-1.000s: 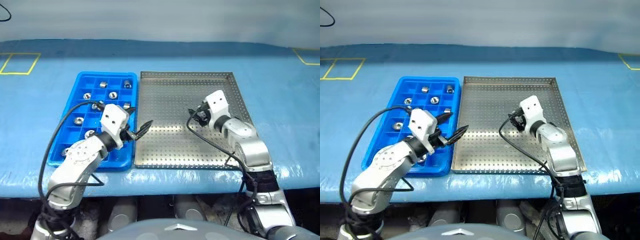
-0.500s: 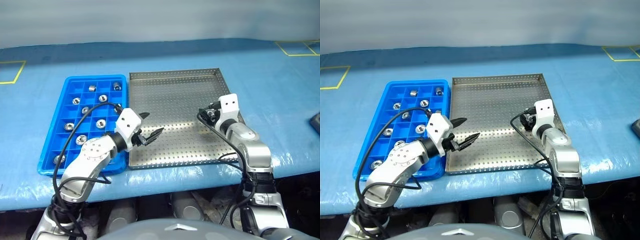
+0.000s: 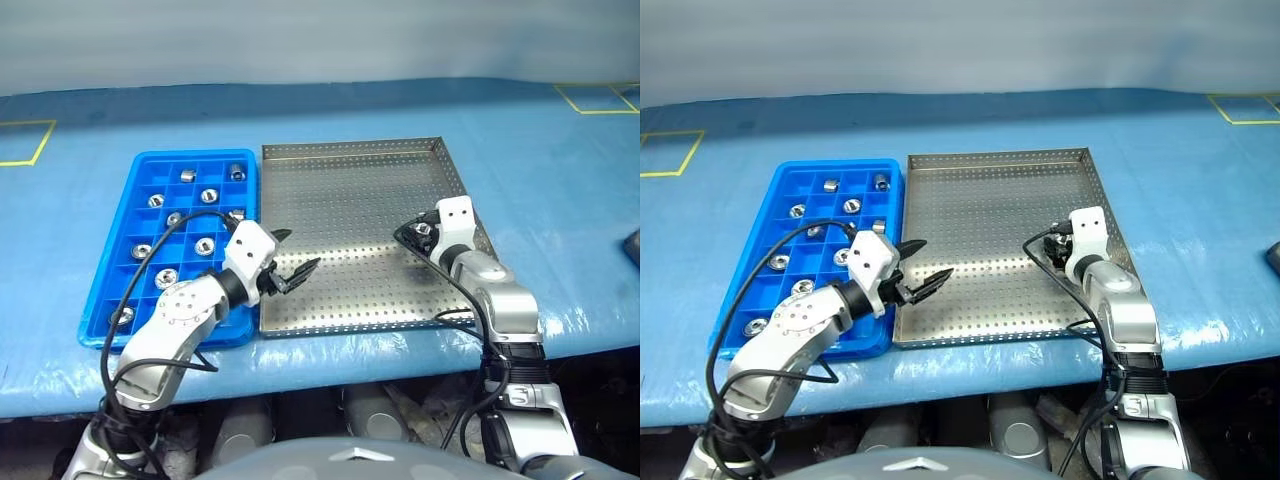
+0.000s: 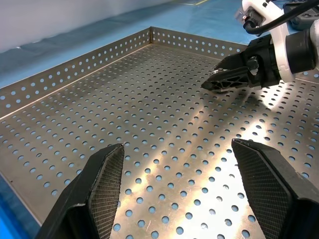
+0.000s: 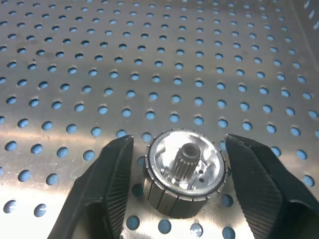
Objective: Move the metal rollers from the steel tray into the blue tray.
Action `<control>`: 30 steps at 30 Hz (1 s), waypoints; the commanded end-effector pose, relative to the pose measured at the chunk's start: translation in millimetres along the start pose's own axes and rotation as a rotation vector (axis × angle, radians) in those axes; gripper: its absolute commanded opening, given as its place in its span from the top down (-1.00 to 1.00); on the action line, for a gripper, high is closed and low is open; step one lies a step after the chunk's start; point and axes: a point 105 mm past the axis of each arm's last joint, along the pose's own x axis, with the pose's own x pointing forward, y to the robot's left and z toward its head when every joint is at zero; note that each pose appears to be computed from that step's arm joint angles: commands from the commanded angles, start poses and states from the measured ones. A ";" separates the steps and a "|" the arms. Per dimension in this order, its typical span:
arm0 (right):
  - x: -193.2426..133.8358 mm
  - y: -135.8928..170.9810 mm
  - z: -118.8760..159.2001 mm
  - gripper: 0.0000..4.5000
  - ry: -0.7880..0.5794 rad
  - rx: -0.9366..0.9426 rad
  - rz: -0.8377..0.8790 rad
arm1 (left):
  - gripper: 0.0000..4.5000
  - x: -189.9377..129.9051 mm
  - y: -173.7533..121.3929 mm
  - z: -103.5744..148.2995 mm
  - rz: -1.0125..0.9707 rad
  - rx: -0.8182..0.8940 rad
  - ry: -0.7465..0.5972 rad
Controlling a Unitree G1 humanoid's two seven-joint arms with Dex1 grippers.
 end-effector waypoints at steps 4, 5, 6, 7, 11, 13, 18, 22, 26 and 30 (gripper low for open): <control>-3.0 2.9 11.6 0.24 -0.037 -0.001 0.013 | -0.67 -4.0 2.9 13.2 0.016 0.034 -0.049; -3.3 3.9 12.8 0.24 -0.042 0.001 0.016 | -0.67 -4.1 2.9 13.3 0.016 0.034 -0.050; -3.8 5.2 14.5 0.24 -0.049 0.002 0.021 | -0.67 -4.2 2.8 13.5 0.015 0.033 -0.050; -4.3 6.5 16.7 0.24 -0.059 0.006 0.027 | -0.67 -4.3 2.4 13.9 0.013 0.033 -0.052; -7.4 16.2 31.2 0.24 -0.112 -0.025 0.075 | -0.67 -5.7 -0.8 16.7 -0.011 0.029 -0.063; -9.3 25.6 42.7 0.24 -0.153 -0.049 0.122 | -0.67 -7.9 -0.9 17.6 -0.015 0.034 -0.064; -17.5 63.1 73.7 0.24 -0.299 -0.169 0.288 | -0.67 -21.8 9.5 21.6 0.033 0.046 -0.073; -25.7 109.3 86.8 0.24 -0.340 -0.204 0.529 | -0.67 -41.2 18.1 23.7 0.109 0.067 -0.063; -37.7 154.9 97.1 0.24 -0.368 -0.240 0.755 | -0.67 -60.6 25.1 17.3 0.210 0.077 -0.007; -48.6 192.8 98.3 0.24 -0.375 -0.284 0.926 | -0.67 -76.4 31.3 8.4 0.288 0.073 0.051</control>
